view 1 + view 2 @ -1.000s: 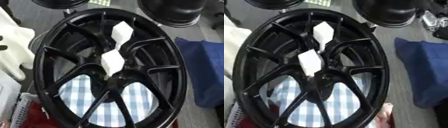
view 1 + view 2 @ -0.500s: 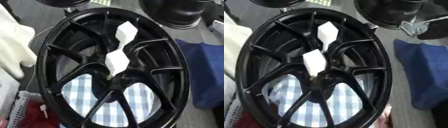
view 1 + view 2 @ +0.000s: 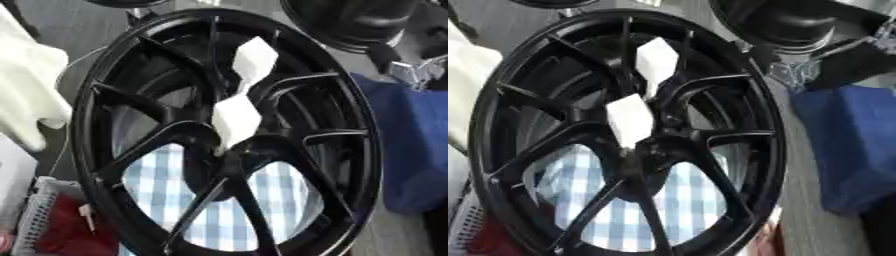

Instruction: Pull the pin out of the wheel hub.

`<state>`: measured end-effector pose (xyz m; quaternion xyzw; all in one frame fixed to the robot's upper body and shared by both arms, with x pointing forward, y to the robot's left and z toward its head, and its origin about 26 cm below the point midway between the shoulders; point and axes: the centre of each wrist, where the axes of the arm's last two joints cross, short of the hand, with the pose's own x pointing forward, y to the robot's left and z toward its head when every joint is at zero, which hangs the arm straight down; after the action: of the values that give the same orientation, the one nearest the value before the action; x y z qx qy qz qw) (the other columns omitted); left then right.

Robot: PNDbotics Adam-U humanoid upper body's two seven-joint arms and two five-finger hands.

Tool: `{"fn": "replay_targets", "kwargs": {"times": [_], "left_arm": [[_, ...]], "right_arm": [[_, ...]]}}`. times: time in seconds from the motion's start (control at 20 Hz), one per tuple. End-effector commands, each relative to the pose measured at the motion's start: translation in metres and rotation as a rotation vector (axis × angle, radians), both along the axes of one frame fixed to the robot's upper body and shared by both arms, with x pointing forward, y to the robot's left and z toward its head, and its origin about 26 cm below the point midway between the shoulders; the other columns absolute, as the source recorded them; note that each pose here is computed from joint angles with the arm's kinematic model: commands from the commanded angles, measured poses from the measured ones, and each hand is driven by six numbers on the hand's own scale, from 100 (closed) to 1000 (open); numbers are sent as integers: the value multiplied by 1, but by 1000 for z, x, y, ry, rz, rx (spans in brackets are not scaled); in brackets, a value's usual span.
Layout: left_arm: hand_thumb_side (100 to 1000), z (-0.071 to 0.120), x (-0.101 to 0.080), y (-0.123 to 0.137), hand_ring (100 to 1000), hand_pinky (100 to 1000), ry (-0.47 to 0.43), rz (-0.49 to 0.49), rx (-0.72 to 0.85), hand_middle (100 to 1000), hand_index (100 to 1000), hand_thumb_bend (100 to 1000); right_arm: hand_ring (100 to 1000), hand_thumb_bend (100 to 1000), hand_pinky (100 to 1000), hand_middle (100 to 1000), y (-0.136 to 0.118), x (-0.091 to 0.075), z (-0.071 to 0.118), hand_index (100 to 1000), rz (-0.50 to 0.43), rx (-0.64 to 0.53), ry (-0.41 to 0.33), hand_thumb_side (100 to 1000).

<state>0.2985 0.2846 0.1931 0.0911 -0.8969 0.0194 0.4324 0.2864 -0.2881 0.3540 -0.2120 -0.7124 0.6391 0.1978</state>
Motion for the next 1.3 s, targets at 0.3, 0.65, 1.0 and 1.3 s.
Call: {"fn": "replay_targets", "kwargs": {"times": [0.3,0.65,1.0,1.3], "left_arm": [[761,11,-2,-1,702,635,-33,-21,30,639,732,116],[765,15,-1,-3,702,635,-41,-29,41,638,731,117],[772,15,-1,-2,701,634,-39,-20,45,637,731,114],[776,14,-1,-4,701,633,-37,-17,47,636,730,112]], "right_arm": [[875,100,902,785,12,3,20,862,57,-80,-13,251],[879,100,902,797,15,6,27,869,76,-134,-54,272],[885,100,905,808,13,16,28,879,69,-136,-67,274],[905,100,907,828,13,25,29,906,64,-157,-64,269]]}}
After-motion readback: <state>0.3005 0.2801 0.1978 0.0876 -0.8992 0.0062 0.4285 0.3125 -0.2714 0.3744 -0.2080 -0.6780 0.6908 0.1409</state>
